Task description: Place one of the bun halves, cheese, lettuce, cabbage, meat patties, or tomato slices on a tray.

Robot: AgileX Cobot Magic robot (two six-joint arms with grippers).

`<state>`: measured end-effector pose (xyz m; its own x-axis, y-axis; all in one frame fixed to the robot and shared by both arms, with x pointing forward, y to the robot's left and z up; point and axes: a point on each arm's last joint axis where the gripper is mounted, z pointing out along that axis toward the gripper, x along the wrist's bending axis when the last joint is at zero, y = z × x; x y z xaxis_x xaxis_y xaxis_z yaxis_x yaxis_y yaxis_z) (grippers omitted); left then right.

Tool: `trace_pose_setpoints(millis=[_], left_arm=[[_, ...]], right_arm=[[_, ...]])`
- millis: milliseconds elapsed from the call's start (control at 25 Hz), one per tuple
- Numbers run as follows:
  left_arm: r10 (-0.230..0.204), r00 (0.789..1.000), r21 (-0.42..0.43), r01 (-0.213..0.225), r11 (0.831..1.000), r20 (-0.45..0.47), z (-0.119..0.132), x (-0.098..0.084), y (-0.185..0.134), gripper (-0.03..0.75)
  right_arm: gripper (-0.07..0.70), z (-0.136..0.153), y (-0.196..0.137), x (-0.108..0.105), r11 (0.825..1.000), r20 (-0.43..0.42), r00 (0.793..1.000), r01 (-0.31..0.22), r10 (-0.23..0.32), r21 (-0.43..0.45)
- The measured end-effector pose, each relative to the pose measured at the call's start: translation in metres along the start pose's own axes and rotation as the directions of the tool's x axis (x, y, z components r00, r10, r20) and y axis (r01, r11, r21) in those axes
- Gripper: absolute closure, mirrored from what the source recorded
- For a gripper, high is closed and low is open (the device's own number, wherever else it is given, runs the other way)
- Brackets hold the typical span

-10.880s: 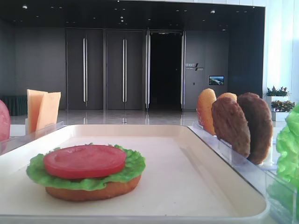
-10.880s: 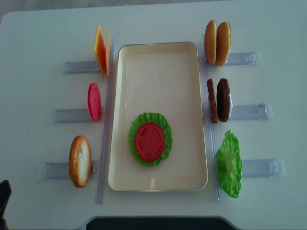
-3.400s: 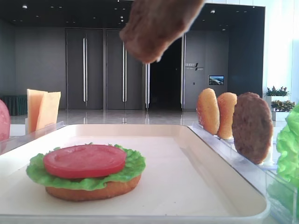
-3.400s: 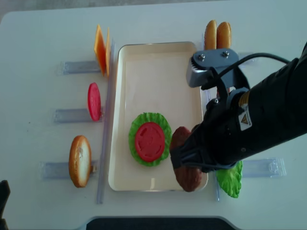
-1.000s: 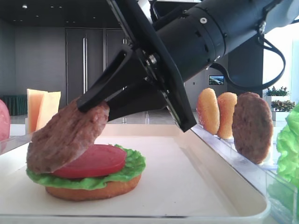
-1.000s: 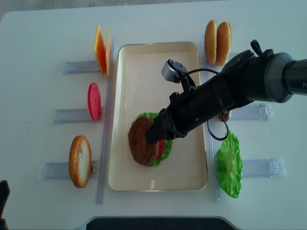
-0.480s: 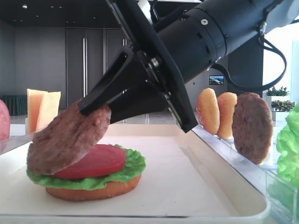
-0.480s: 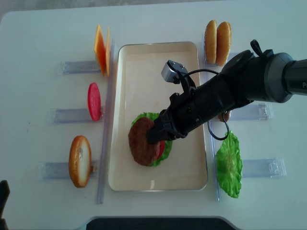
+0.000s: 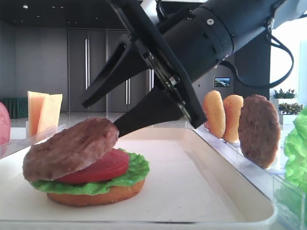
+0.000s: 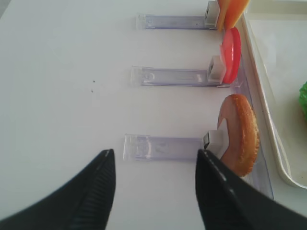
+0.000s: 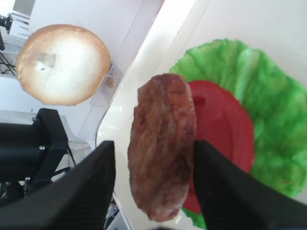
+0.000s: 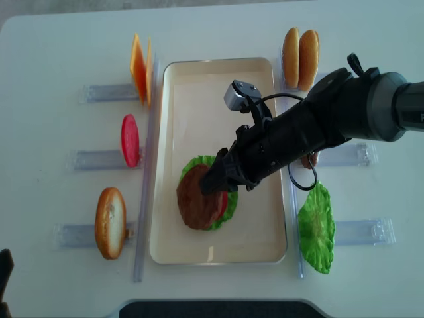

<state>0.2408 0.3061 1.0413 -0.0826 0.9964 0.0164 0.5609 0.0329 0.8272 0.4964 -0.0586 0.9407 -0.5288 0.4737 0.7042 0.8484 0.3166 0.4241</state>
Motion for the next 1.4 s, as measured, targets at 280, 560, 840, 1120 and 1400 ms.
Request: trace_pose_setpoints(millis=[280, 560, 840, 1120, 1400], left_arm=[[0.0, 1.0, 0.0, 0.0, 1.0, 0.0, 0.0, 0.0, 0.0, 0.307], [0.0, 1.0, 0.0, 0.0, 1.0, 0.0, 0.0, 0.0, 0.0, 0.307], [0.0, 1.0, 0.0, 0.0, 1.0, 0.0, 0.0, 0.0, 0.0, 0.307], [0.0, 1.0, 0.0, 0.0, 1.0, 0.0, 0.0, 0.0, 0.0, 0.307], [0.0, 1.0, 0.0, 0.0, 1.0, 0.0, 0.0, 0.0, 0.0, 0.307]], right_arm=[[0.271, -0.031, 0.012, 0.015, 0.988, 0.18, 0.975, 0.141, -0.127, -0.067], [0.271, -0.095, 0.005, 0.019, 0.992, 0.384, 0.916, 0.121, -0.12, 0.022], [0.273, -0.197, -0.025, 0.007, 0.994, 0.688, 0.725, -0.093, 0.031, 0.054], [0.274, -0.284, -0.07, 0.01, 0.939, 0.833, 0.47, -0.31, 0.291, -0.152], [0.276, -0.307, -0.087, 0.036, 0.922, 0.833, 0.405, -0.251, 0.377, -0.295]])
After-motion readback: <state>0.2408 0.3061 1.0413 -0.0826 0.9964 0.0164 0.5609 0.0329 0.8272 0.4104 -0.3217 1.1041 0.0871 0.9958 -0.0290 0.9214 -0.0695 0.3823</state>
